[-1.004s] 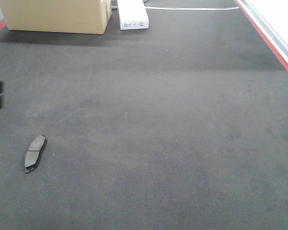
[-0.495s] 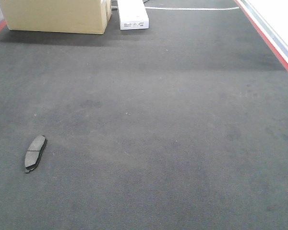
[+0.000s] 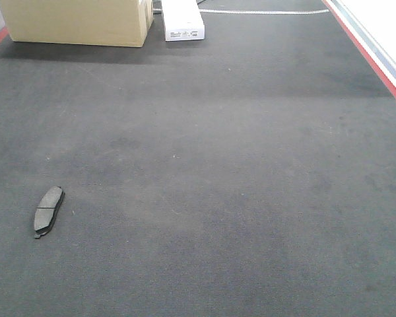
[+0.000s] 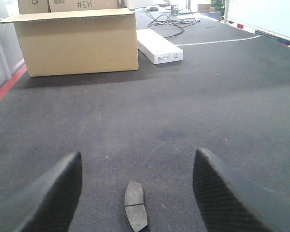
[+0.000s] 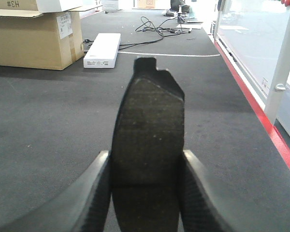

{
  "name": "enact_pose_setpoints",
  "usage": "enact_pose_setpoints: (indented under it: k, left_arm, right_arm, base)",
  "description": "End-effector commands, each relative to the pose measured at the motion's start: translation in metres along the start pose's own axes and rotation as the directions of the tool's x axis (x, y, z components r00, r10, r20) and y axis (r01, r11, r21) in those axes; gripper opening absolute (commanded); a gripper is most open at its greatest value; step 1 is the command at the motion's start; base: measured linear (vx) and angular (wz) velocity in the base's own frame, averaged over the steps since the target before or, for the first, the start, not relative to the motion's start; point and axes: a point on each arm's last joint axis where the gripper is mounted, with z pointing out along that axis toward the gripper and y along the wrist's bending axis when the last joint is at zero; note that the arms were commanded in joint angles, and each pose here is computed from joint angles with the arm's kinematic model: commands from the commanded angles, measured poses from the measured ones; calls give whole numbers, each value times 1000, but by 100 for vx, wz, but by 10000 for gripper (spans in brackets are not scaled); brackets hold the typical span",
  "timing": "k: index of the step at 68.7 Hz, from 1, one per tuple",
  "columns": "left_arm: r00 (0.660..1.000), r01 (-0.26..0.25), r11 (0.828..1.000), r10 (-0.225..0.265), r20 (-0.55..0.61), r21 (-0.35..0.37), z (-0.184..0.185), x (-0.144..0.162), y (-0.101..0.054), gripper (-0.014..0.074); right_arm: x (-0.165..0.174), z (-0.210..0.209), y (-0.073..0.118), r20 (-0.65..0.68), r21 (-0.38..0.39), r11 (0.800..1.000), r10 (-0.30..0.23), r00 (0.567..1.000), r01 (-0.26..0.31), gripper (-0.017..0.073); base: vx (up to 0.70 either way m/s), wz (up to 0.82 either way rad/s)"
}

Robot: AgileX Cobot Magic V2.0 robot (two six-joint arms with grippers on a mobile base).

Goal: Move and align brake pads A on conveyor

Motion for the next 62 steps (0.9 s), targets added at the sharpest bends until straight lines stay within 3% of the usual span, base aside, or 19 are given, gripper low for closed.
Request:
enact_pose_setpoints:
  k: [1, 50, 54, 62]
  left_arm:
    - [997, -1, 1000, 1, 76, 11, -1, -13, -1, 460]
    - [997, -1, 1000, 1, 76, 11, -1, -13, -1, 460]
    - [997, -1, 1000, 1, 76, 11, -1, -13, -1, 460]
    - [997, -1, 1000, 1, 76, 11, -1, -13, -1, 460]
  right_arm:
    - [-17, -2, -1, 116, 8, 1000, -16, 993, 15, -8]
    - [-18, -2, -1, 127, 7, 1000, -12, 992, 11, -8]
    - [-17, -2, 0, 116, -4, 1000, 15, 993, -15, -8]
    - [-18, 8, 0, 61, -4, 1000, 6, 998, -5, -6]
  base:
    - [0, 0]
    - [0, 0]
    - [0, 0]
    - [0, 0]
